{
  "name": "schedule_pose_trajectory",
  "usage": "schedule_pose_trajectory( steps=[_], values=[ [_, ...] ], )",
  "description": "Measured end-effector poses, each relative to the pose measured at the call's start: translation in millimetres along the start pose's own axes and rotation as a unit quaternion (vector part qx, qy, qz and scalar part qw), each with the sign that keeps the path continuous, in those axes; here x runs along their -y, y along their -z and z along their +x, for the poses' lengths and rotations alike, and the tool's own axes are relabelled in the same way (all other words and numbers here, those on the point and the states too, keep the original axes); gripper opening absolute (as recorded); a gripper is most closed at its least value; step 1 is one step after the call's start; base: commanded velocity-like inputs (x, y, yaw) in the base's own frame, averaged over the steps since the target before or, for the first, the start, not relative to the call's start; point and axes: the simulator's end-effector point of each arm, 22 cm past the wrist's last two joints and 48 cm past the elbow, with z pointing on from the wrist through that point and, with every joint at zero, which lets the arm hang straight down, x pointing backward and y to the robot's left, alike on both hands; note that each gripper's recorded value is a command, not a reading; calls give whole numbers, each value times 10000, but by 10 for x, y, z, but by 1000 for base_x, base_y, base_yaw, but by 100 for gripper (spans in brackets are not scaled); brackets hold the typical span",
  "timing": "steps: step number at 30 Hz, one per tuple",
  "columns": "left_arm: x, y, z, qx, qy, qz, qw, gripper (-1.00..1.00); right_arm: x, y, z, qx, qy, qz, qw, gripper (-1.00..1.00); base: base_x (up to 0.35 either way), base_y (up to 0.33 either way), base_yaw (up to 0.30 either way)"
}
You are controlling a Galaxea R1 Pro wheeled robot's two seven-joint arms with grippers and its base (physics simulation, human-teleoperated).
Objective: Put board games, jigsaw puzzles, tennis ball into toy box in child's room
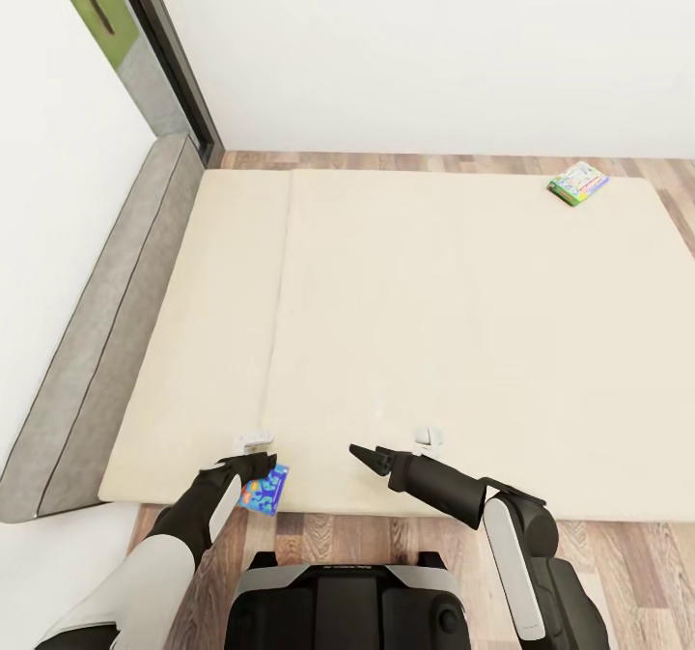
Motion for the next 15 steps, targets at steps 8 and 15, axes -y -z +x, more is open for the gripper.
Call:
schedule_pose_trajectory(
  steps=[8,15],
  values=[
    [0,0,-4,3,1,1,10000,100,2,2,0,-1,2,3,10000,100,0,-4,0],
    [3,0,-4,2,1,6,10000,100,-3,-1,0,-1,4,-3,10000,100,0,0,0]
  ],
)
